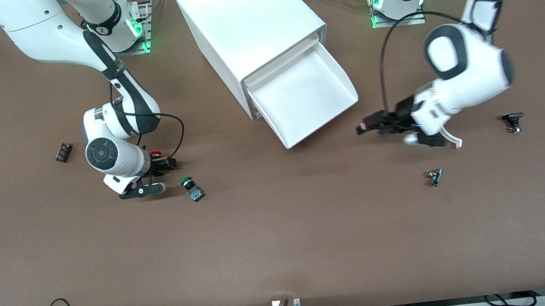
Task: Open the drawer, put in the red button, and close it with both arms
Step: 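Release the drawer and withdraw the left gripper while the right gripper lifts the button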
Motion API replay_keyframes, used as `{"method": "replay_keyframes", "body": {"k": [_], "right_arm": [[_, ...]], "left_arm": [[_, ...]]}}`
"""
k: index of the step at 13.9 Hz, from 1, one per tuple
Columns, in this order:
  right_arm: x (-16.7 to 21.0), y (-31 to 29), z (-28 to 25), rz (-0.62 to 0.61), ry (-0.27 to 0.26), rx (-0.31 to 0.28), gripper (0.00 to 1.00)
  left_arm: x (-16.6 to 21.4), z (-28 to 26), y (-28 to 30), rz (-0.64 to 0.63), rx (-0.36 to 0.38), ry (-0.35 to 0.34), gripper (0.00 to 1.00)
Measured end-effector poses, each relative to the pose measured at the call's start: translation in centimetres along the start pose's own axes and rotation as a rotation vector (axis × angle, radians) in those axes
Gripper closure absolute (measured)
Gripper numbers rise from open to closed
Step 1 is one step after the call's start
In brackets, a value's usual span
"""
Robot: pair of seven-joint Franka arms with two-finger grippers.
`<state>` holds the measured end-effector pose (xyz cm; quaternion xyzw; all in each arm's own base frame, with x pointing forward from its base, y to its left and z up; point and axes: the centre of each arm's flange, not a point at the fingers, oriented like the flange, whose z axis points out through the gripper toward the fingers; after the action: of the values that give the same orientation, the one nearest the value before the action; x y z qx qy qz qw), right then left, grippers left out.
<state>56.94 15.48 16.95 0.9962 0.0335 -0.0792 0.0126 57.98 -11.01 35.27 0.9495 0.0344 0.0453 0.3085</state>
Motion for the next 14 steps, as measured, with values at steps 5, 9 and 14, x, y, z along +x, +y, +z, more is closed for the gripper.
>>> {"method": "replay_keyframes", "body": {"k": [5, 9, 14], "right_arm": [[-0.1, -1.5, -0.7, -0.028, 0.010, 0.011, 0.61], [0.0, -2.5, -1.4, -0.062, 0.026, 0.019, 0.67], [1.0, -4.1, -7.8, -0.107, 0.069, 0.034, 0.67]], "left_arm": [[1.2, -13.7, 1.3, 0.239, 0.296, -0.014, 0.00], [0.6, -21.9, 4.1, 0.261, 0.535, -0.130, 0.00], [0.5, -24.3, 2.9, 0.165, 0.630, -0.139, 0.00]]}}
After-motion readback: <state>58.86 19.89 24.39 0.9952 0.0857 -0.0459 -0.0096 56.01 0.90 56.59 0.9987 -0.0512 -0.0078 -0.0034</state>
